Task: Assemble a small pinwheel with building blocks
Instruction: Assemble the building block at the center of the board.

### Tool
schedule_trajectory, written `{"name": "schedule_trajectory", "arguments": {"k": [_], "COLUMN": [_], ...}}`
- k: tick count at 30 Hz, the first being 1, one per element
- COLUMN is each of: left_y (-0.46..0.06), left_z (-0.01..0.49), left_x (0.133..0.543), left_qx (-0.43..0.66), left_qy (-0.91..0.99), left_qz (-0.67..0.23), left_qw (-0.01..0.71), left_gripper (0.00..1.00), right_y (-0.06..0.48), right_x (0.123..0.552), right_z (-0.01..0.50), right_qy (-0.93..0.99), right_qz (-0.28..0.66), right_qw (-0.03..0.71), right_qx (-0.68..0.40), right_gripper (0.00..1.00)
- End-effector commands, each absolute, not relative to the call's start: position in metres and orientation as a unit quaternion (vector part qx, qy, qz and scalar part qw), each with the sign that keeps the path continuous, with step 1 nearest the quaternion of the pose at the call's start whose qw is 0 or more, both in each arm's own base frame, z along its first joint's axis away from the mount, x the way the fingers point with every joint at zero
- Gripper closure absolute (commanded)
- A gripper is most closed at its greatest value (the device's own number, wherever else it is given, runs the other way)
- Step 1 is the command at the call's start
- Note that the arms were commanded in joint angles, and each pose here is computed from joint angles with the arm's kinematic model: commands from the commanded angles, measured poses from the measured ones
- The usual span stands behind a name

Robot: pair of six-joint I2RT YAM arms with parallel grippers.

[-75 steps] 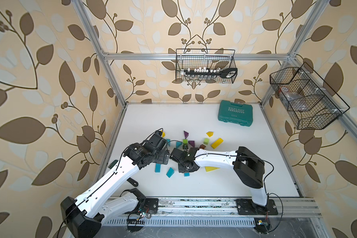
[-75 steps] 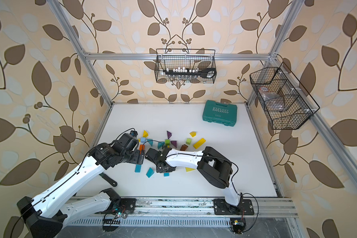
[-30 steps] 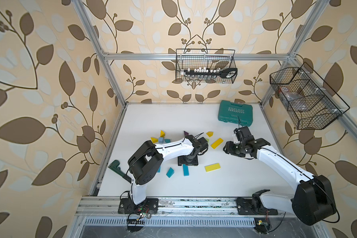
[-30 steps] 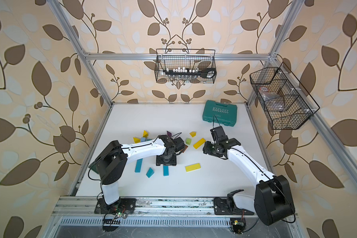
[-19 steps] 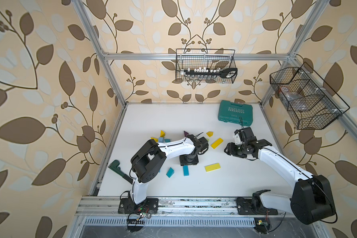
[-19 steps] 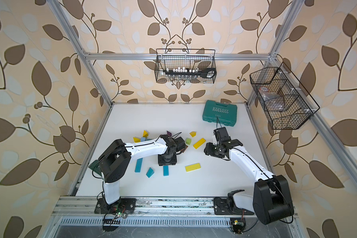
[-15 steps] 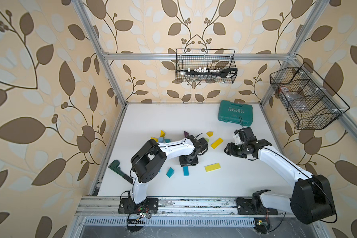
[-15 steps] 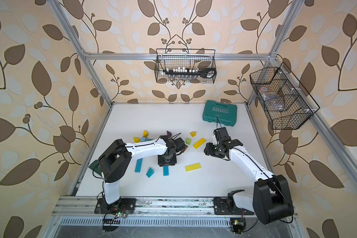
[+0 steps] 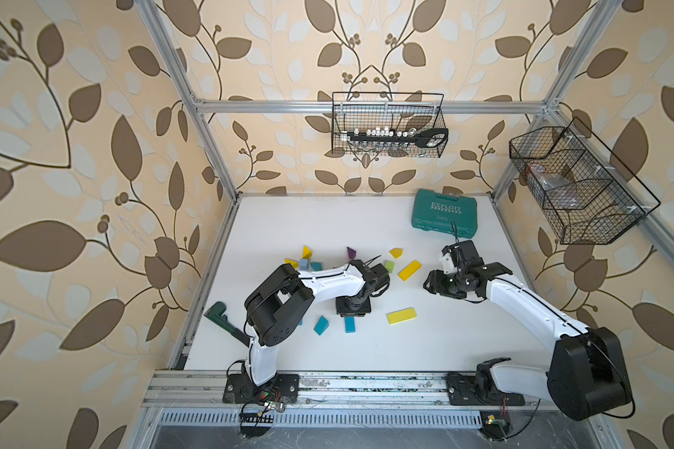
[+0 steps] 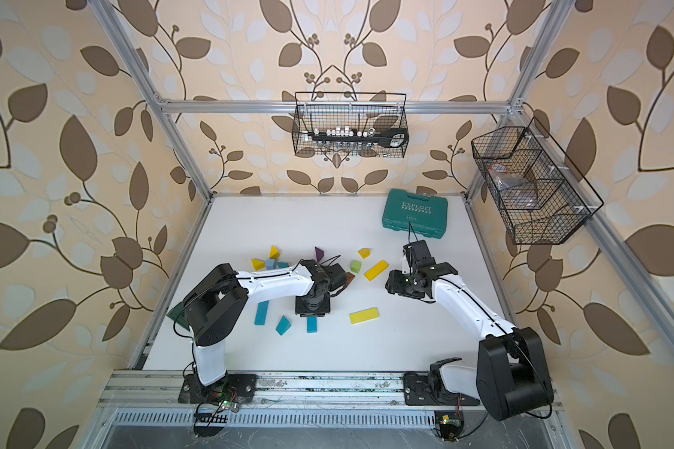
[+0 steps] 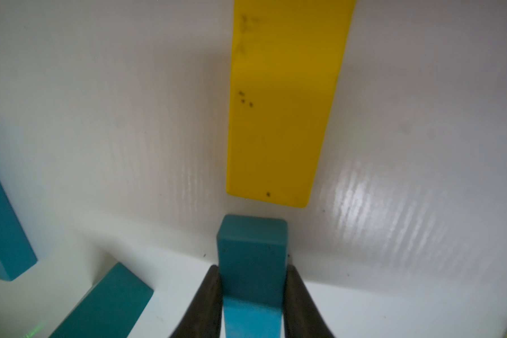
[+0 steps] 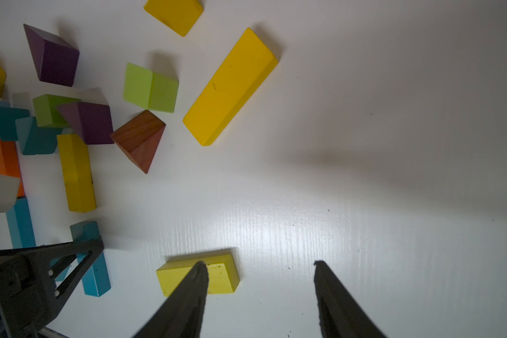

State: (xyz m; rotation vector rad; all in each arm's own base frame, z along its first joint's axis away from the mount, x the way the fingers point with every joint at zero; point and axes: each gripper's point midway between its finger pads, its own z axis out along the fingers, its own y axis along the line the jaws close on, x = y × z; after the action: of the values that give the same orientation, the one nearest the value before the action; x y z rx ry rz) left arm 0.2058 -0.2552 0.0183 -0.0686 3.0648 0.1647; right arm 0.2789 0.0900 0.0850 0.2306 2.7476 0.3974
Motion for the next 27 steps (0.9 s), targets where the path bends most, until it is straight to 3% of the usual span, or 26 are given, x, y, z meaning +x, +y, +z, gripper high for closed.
{"name": "schedule_trajectory", "arguments": {"k": [1,14,27], "left_y": [-0.257,-0.254,-0.262], "left_z": [0.023,0.021,0.022], "left_x": [0.21,0.22,0.225], "left_qx": [0.002,0.018,0.019], "left_qy": [0.998,0.998,0.999], "left_qz": [0.038,0.039,0.026], "left_qw": [0.045,0.039,0.035], "left_gripper": [0.75,0.75,0.68], "right_y": [0.083,0.082,0.082], "right_x": [0.273,0.274,0.272], "right_z": [0.077,0.077,0.077], "right_qy": [0.975,0.975,0.975], "right_qz": [0.121,0.118,0.121], "right_qw": [0.164,0.162,0.163], "right_qx": [0.086,0.091,0.092], "right_gripper": [0.41,0.4,0.4]}}
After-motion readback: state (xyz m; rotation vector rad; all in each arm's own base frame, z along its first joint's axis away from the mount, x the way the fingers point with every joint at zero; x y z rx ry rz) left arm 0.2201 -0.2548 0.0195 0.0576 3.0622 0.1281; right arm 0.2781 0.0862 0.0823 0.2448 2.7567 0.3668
